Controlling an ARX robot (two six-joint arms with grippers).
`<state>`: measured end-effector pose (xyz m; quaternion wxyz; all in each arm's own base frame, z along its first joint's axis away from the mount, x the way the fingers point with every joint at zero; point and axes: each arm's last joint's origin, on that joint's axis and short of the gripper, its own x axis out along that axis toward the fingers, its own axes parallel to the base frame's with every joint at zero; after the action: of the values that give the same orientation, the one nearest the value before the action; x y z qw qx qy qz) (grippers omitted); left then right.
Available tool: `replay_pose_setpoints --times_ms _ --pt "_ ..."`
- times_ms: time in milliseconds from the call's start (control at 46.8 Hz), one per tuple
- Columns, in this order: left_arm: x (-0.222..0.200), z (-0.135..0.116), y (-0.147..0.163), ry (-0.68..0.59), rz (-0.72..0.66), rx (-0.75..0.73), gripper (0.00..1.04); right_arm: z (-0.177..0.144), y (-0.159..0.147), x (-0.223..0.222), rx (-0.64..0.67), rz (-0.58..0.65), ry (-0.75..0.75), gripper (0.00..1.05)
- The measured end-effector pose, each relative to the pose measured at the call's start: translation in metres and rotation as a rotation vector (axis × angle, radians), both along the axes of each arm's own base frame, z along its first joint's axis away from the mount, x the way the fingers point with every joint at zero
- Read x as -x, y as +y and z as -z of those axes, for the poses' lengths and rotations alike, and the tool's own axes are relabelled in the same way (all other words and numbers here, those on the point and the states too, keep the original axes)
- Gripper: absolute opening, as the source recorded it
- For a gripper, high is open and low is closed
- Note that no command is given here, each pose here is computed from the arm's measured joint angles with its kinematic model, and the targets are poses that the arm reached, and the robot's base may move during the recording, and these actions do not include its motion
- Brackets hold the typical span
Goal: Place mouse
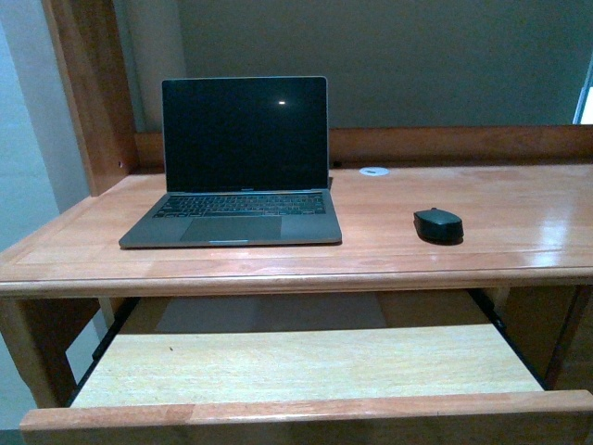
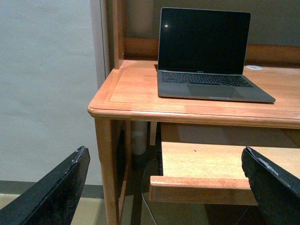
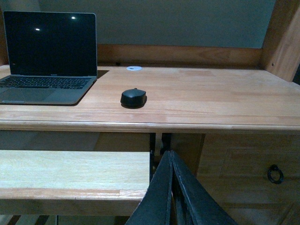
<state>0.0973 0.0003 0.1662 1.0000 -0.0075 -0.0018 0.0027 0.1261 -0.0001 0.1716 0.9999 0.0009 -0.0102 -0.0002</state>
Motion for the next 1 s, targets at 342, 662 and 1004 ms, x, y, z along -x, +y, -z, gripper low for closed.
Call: replay_pose_setpoints --times_ms 342,662,1004 --pt "0.0 0.0 0.0 0.0 0.0 0.0 0.98 0.0 0.0 0.009 0.0 0.0 0.005 0.02" --pt "0.0 0.0 0.0 0.0 0.0 0.0 0.98 0.0 0.0 0.015 0.0 0.0 0.002 0.02" --pt "0.0 0.0 0.0 0.001 0.0 0.0 0.98 0.004 0.0 0.029 0.001 0.0 0.021 0.02"
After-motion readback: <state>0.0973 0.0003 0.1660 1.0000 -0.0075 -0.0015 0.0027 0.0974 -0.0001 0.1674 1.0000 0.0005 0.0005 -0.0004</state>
